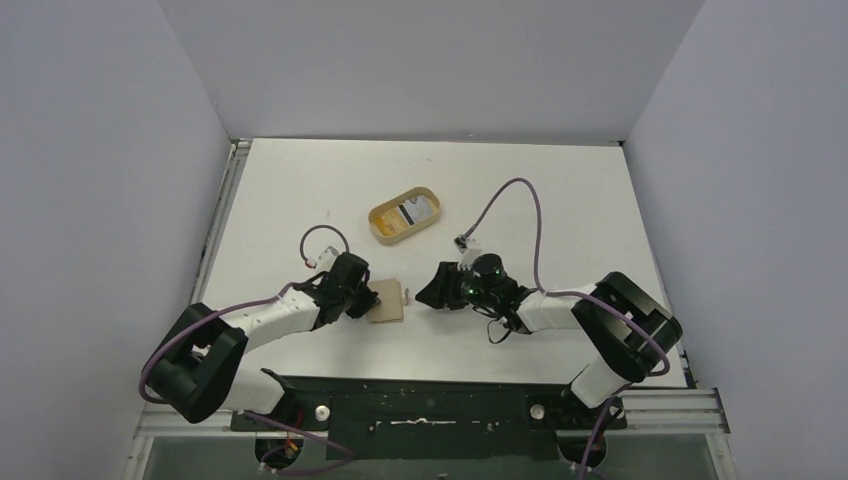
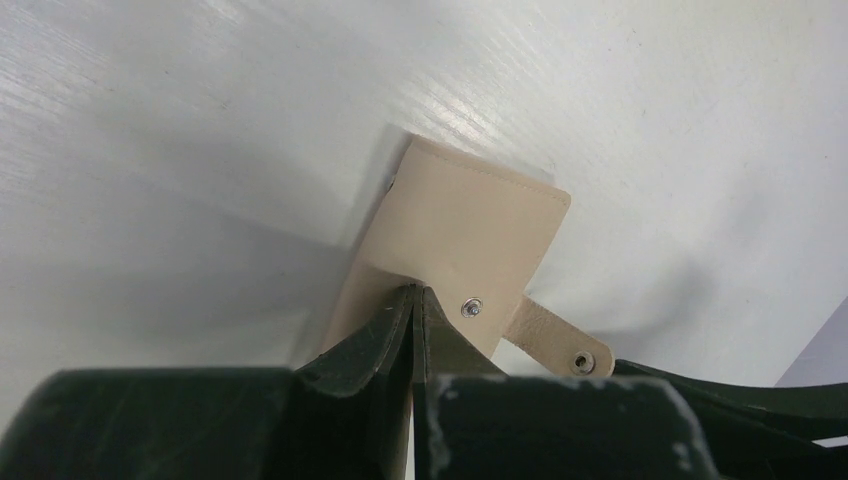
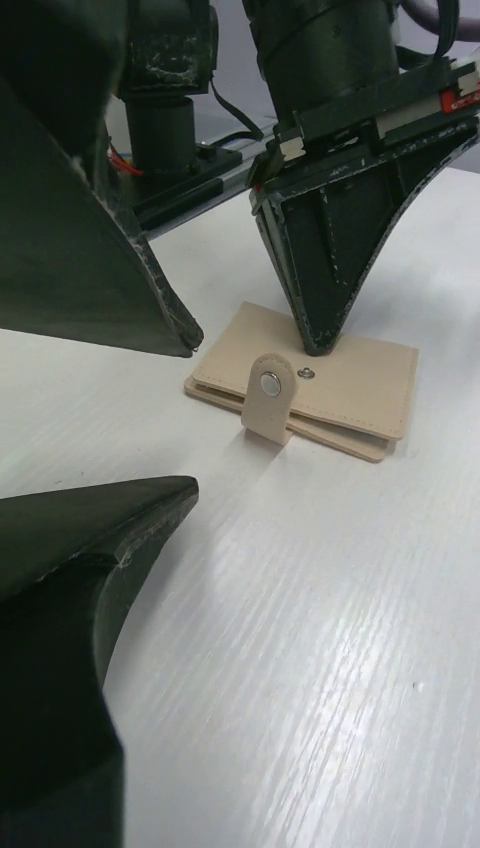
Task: Take the credit cards out of the card holder
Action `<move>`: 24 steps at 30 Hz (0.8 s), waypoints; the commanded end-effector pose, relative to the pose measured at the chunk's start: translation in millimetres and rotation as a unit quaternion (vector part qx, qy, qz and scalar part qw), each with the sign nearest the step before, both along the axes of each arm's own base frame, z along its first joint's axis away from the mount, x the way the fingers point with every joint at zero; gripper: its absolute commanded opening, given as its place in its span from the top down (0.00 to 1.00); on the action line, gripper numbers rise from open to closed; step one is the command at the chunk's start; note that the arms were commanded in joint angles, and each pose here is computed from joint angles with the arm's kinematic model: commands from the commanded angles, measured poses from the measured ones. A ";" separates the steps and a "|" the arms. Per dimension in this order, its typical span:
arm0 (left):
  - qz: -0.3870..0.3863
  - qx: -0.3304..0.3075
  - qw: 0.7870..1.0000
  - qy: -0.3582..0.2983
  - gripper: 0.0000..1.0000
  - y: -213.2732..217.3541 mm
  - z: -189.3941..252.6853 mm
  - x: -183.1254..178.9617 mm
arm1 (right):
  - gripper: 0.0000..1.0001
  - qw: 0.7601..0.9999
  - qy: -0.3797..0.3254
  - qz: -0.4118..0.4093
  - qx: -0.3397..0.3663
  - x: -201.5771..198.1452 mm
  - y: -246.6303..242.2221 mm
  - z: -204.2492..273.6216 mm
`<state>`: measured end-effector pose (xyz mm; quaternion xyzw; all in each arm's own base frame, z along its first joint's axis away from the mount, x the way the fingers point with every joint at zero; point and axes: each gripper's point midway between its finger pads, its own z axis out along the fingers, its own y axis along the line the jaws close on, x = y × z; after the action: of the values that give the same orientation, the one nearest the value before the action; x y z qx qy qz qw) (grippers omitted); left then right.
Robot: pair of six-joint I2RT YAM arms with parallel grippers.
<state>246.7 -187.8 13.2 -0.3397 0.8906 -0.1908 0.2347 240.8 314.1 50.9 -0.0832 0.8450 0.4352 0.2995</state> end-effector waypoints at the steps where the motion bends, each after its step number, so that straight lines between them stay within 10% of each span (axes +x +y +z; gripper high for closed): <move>1: -0.001 0.096 0.992 0.083 1.00 42.9 -45.9 -43.5 | 0.52 0.998 -0.047 -0.044 -0.001 27.9 -6.7 32.9; 24: -0.006 0.094 0.992 0.083 1.00 39.8 -45.9 -40.5 | 0.67 0.995 0.000 0.011 -0.095 22.5 26.5 -15.5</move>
<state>247.2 -187.6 12.8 -0.3401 0.8900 -0.1911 0.2361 258.1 327.3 22.5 -0.1021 0.8911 0.3563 0.2618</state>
